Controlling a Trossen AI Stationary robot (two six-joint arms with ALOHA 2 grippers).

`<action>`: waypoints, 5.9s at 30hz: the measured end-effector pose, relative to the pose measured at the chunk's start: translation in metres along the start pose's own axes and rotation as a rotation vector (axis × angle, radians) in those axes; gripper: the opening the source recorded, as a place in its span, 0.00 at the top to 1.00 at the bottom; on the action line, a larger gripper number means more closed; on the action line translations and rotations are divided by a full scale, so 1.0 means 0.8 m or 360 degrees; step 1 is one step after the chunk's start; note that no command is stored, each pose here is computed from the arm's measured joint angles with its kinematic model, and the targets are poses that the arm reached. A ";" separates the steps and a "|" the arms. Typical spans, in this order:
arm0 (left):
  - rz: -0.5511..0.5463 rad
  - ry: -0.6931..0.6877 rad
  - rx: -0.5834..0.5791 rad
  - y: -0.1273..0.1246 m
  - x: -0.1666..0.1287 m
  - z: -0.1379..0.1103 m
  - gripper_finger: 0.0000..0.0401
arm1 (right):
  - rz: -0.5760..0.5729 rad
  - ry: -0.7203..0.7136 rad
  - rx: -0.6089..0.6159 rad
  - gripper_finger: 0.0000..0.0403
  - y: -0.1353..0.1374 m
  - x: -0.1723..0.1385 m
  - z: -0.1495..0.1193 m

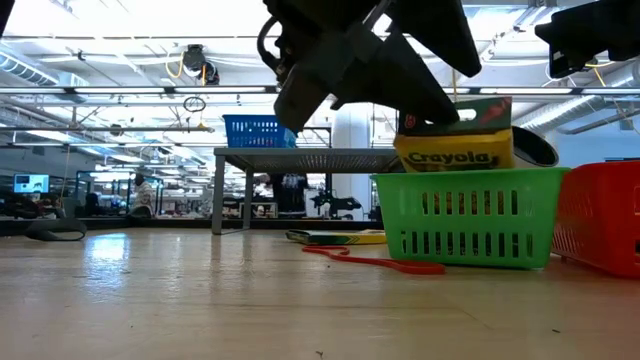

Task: Pick & Place Office Desk Supplies
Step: Put the crayon box into the green bin

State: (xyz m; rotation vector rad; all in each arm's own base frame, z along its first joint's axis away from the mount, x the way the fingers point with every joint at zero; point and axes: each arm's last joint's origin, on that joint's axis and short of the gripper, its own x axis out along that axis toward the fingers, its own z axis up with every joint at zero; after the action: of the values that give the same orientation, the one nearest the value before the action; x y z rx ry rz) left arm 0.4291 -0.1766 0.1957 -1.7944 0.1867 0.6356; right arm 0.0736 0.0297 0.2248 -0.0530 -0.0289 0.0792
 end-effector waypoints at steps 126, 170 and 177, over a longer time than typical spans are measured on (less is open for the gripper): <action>-0.1164 0.0167 0.2098 -0.210 -0.218 0.111 0.38 | -0.0004 -0.0021 -0.0983 0.76 0.000 0.000 0.002; -0.1076 -0.0088 0.2429 -0.191 -0.336 0.141 0.38 | -0.0144 0.0799 0.1305 0.76 -0.004 0.246 0.094; -0.1313 -0.0147 0.2327 -0.113 -0.331 0.174 0.38 | -0.0340 0.0997 0.1431 0.76 -0.035 0.280 0.069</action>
State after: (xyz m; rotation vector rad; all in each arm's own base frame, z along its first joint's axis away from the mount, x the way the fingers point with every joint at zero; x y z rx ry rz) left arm 0.2006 -0.0687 0.3801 -0.3134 -0.1502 -0.1005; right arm 0.2972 0.0227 0.2870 0.8238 0.6253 -0.1454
